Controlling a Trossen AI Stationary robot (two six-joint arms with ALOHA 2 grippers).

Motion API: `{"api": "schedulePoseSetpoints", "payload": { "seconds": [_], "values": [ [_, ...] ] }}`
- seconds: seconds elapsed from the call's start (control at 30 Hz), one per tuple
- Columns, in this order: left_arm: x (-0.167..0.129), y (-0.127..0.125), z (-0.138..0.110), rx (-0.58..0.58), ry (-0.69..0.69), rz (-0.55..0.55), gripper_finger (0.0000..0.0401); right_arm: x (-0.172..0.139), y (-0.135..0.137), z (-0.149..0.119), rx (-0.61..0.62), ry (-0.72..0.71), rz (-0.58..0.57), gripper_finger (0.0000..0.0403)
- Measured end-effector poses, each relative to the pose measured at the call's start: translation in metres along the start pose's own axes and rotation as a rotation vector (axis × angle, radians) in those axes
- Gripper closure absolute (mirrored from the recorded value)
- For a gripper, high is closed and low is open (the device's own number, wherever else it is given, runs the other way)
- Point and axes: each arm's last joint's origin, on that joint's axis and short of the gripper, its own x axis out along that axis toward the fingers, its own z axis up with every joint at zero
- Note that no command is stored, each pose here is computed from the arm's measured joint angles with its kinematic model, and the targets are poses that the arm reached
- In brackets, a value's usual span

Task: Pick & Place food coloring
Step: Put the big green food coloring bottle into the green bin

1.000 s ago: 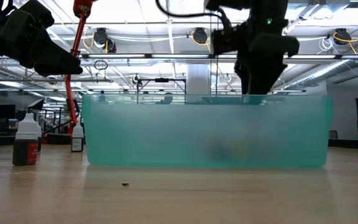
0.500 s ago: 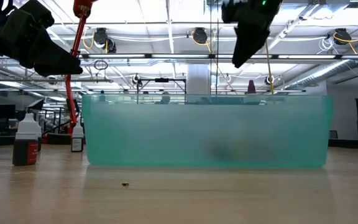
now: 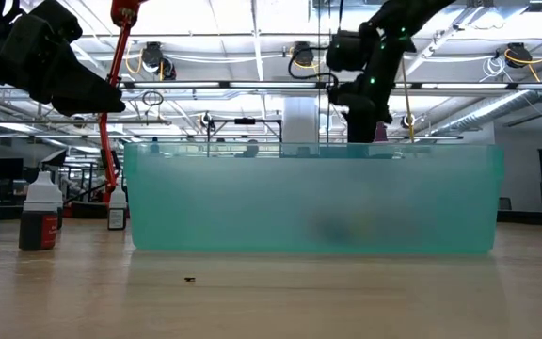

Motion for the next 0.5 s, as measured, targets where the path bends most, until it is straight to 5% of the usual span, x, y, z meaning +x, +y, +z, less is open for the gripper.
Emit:
{"api": "schedulePoseSetpoints", "payload": {
  "seconds": [0.5],
  "values": [
    [0.0,0.0,0.0,0.0,0.0,0.0,0.0164,0.045,0.016,0.002,-0.06,0.109,0.04,0.0165]
  ]
}}
